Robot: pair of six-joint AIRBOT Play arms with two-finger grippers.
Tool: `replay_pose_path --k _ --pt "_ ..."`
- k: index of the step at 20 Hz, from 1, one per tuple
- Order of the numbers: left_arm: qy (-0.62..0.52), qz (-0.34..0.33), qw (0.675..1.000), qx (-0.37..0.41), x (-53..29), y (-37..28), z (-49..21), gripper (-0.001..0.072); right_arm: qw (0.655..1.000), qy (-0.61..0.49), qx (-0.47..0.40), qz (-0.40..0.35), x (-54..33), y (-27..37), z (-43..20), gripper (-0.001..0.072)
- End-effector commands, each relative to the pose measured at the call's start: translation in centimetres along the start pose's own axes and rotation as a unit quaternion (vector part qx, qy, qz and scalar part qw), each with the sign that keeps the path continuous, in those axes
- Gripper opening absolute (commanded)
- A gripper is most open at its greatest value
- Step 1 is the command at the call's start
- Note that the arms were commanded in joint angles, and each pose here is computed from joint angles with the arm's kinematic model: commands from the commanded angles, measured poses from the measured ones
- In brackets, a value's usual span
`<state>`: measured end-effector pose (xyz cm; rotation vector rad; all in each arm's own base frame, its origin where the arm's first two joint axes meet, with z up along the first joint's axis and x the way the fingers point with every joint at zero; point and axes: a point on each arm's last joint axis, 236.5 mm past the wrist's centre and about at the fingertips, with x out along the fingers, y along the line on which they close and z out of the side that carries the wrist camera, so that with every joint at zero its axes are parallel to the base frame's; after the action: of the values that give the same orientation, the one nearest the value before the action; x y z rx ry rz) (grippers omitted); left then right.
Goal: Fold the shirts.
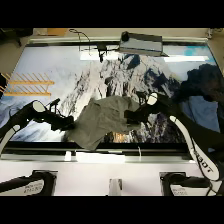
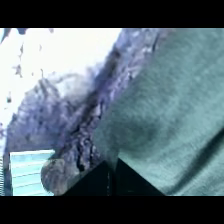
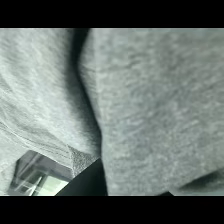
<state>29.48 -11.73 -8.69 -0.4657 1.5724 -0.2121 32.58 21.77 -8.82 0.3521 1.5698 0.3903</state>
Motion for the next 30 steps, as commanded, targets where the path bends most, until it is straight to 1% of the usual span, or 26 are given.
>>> replay_pose_path --k 1,3,4,5,6,7,8,9,10,11,12,13,16,18,19,20,21,22,23,24,27,29,30 --pt "-0.054 -0.003 0.998 0.040 -3.3 -1.4 1.8 0.0037 1.000 -0.011 -0.025 0.006 -0.9 1.3 0.4 0.0019" --pt "-0.137 0.012 0.987 0.081 -8.8 -2.6 5.0 0.0037 0.990 -0.066 -0.111 -0.058 -6.7 1.1 2.2 0.0019" --pt "-0.198 0.024 0.975 0.100 -13.2 -3.3 7.0 0.0037 0.976 -0.118 -0.151 -0.108 -11.6 0.9 3.6 0.0020" --pt "-0.260 0.032 0.958 0.114 -18.2 -4.1 8.6 0.0037 0.954 -0.184 -0.171 -0.163 -17.4 0.7 5.1 0.0020" --pt "-0.331 0.036 0.935 0.125 -24.2 -5.2 9.7 0.0037 0.920 -0.272 -0.180 -0.217 -24.8 0.8 6.3 0.0021" --pt "-0.397 0.033 0.908 0.128 -30.2 -6.4 10.0 0.0037 0.881 -0.359 -0.176 -0.252 -32.1 1.3 6.3 0.0021" --pt "-0.467 0.029 0.875 0.127 -36.7 -7.6 9.4 0.0037 0.839 -0.446 -0.164 -0.264 -39.4 2.3 5.1 0.0021" --pt "-0.532 0.027 0.836 0.131 -42.8 -8.7 7.9 0.0037 0.804 -0.514 -0.151 -0.257 -45.0 3.3 3.0 0.0021" --pt "-0.585 0.028 0.799 0.137 -47.7 -9.7 6.0 0.0037 0.777 -0.568 -0.137 -0.233 -49.3 4.3 0.2 0.0021" --pt "-0.631 0.027 0.762 0.140 -51.9 -10.7 3.7 0.0037 0.762 -0.602 -0.120 -0.205 -51.8 4.7 -2.3 0.0021" --pt "-0.663 0.024 0.735 0.141 -54.6 -11.4 1.6 0.0037 0.757 -0.622 -0.095 -0.178 -53.2 4.6 -4.8 0.0021" --pt "-0.684 0.025 0.715 0.144 -56.2 -11.8 -0.4 0.0037 0.761 -0.624 -0.068 -0.164 -53.5 3.8 -6.8 0.0021" --pt "-0.699 0.016 0.701 0.141 -57.3 -12.4 -3.4 0.0038 0.800 -0.572 -0.023 -0.180 -51.2 1.2 -9.6 0.0021" --pt "-0.726 -0.012 0.670 0.153 -59.1 -14.0 -5.2 0.0038 0.827 -0.535 -0.017 -0.172 -49.1 1.0 -10.4 0.0021" --pt "-0.744 -0.022 0.650 0.156 -60.3 -14.6 -5.9 0.0038 0.837 -0.522 -0.018 -0.166 -48.3 1.2 -10.5 0.0021" --pt "-0.754 -0.025 0.637 0.156 -61.0 -14.8 -6.2 0.0038 0.846 -0.506 -0.015 -0.169 -47.5 1.1 -10.3 0.0021" --pt "-0.756 -0.025 0.635 0.155 -61.2 -14.7 -6.1 0.0038 0.856 -0.484 -0.010 -0.180 -46.4 0.6 -10.1 0.0021" --pt "-0.748 -0.022 0.645 0.153 -60.6 -14.4 -5.3 0.0038 0.869 -0.455 -0.005 -0.195 -44.8 -0.1 -9.8 0.0021" --pt "-0.734 -0.016 0.662 0.151 -59.4 -13.9 -4.0 0.0038 0.885 -0.418 0.002 -0.207 -42.8 -0.7 -9.6 0.0021" --pt "-0.714 -0.011 0.685 0.144 -57.7 -13.1 -2.6 0.0038 0.900 -0.375 0.007 -0.223 -40.2 -1.6 -9.2 0.0023" --pt "-0.621 0.003 0.777 0.106 -49.0 -9.0 2.7 0.0038 0.927 -0.275 -0.005 -0.254 -31.5 -4.1 -6.7 0.0023" --pt "-0.549 0.007 0.833 0.071 -41.2 -5.7 5.6 0.0038 0.941 -0.246 -0.006 -0.230 -24.5 -5.0 -4.3 0.0023" --pt "-0.517 0.004 0.854 0.055 -37.4 -4.3 6.5 0.0038 0.947 -0.244 0.012 -0.207 -21.1 -5.3 -3.2 0.0023"
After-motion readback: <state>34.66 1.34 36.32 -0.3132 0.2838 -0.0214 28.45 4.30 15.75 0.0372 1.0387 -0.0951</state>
